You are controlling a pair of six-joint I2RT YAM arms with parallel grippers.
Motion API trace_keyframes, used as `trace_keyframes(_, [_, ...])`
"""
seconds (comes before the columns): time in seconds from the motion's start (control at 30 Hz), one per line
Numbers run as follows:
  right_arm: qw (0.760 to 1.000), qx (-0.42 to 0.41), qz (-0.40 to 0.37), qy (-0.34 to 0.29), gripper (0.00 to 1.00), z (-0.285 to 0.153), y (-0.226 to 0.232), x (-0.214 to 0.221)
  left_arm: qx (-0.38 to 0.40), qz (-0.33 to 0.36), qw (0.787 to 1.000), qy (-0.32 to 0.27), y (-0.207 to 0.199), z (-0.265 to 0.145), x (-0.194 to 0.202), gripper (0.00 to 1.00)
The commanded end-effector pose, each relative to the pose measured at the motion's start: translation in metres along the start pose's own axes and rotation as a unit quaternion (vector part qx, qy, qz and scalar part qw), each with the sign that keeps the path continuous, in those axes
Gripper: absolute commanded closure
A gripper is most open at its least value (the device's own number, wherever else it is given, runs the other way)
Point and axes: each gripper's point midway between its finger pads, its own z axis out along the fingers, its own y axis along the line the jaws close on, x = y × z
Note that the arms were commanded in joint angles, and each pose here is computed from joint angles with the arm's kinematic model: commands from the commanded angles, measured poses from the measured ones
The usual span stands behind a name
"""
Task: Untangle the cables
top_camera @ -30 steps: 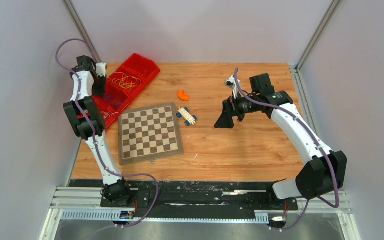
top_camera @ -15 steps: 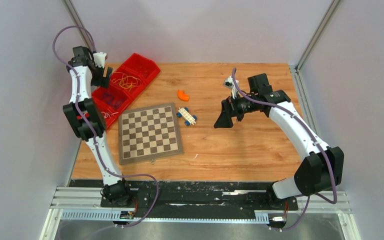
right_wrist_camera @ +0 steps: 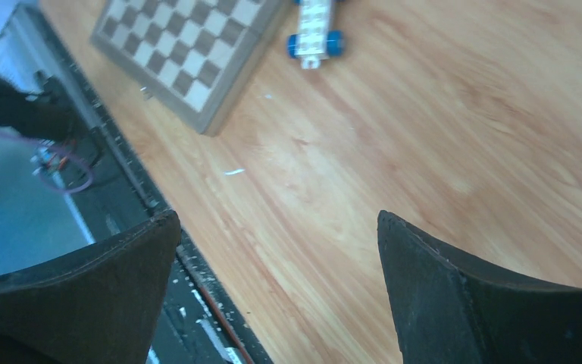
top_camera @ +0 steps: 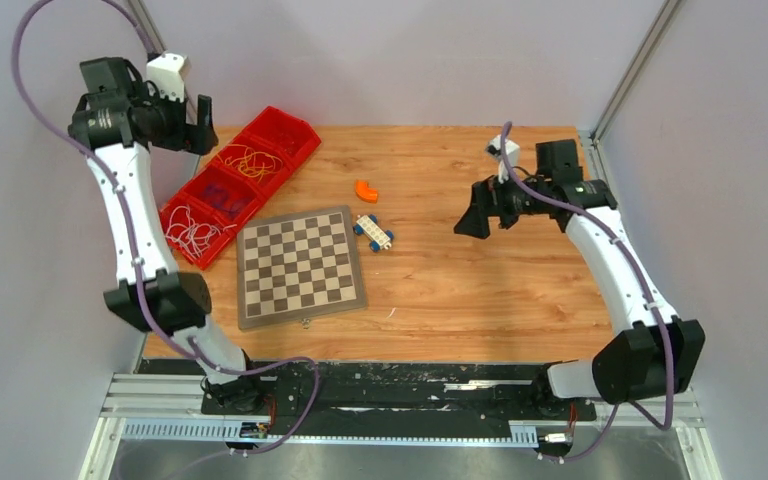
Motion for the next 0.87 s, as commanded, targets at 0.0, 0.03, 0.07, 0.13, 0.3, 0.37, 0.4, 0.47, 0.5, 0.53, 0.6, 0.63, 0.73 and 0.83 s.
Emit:
trace_keyframes(0.0, [0.992, 0.116, 0.007, -0.039, 0.00, -0.041, -0.032, -0.008, 0.102, -0.097, 0.990, 0.000, -0.081, -0.054, 0.021, 0.00])
trace_keyframes(0.03, [0.988, 0.144, 0.030, -0.041, 0.00, -0.046, -0.044, -0.001, 0.088, -0.088, 0.992, -0.021, -0.090, -0.066, 0.018, 0.00])
trace_keyframes(0.07, [0.984, 0.167, 0.050, -0.045, 0.00, -0.050, -0.055, 0.005, 0.093, -0.115, 0.989, 0.025, -0.101, -0.049, 0.053, 0.00])
trace_keyframes(0.13, [0.973, 0.208, 0.087, -0.043, 0.00, -0.054, -0.074, 0.021, 0.052, -0.098, 0.992, 0.065, -0.114, -0.038, 0.097, 0.00])
trace_keyframes(0.3, [0.965, 0.237, 0.108, 0.000, 0.00, -0.041, -0.093, 0.077, 0.088, -0.101, 0.990, 0.046, -0.166, -0.037, 0.151, 0.00])
trace_keyframes(0.37, [0.967, 0.226, 0.114, 0.012, 0.00, -0.034, -0.092, 0.092, 0.088, -0.114, 0.988, 0.051, -0.171, -0.034, 0.167, 0.00])
trace_keyframes(0.4, [0.969, 0.221, 0.114, 0.013, 0.00, -0.032, -0.091, 0.094, 0.083, -0.120, 0.987, 0.061, -0.171, -0.030, 0.177, 0.00])
trace_keyframes(0.47, [0.970, 0.216, 0.113, 0.008, 0.00, -0.030, -0.089, 0.094, 0.077, -0.127, 0.987, 0.065, -0.172, -0.028, 0.184, 0.00])
trace_keyframes(0.5, [0.970, 0.214, 0.114, 0.005, 0.00, -0.030, -0.088, 0.094, 0.076, -0.136, 0.986, 0.065, -0.172, -0.026, 0.185, 0.00])
trace_keyframes(0.53, [0.971, 0.211, 0.116, 0.002, 0.00, -0.030, -0.087, 0.093, 0.078, -0.143, 0.984, 0.068, -0.174, -0.024, 0.189, 0.00])
trace_keyframes(0.6, [0.972, 0.202, 0.118, 0.001, 0.00, -0.028, -0.082, 0.097, 0.079, -0.150, 0.983, 0.066, -0.175, -0.021, 0.191, 0.00])
trace_keyframes(0.63, [0.973, 0.199, 0.117, 0.000, 0.00, -0.027, -0.080, 0.100, 0.075, -0.151, 0.984, 0.064, -0.174, -0.020, 0.191, 0.00])
trace_keyframes(0.73, [0.974, 0.201, 0.105, -0.012, 0.00, -0.028, -0.078, 0.105, 0.065, -0.151, 0.984, 0.072, -0.172, -0.018, 0.198, 0.00])
trace_keyframes(0.83, [0.974, 0.203, 0.094, -0.031, 0.00, -0.031, -0.074, 0.100, 0.069, -0.150, 0.984, 0.072, -0.174, -0.019, 0.203, 0.00])
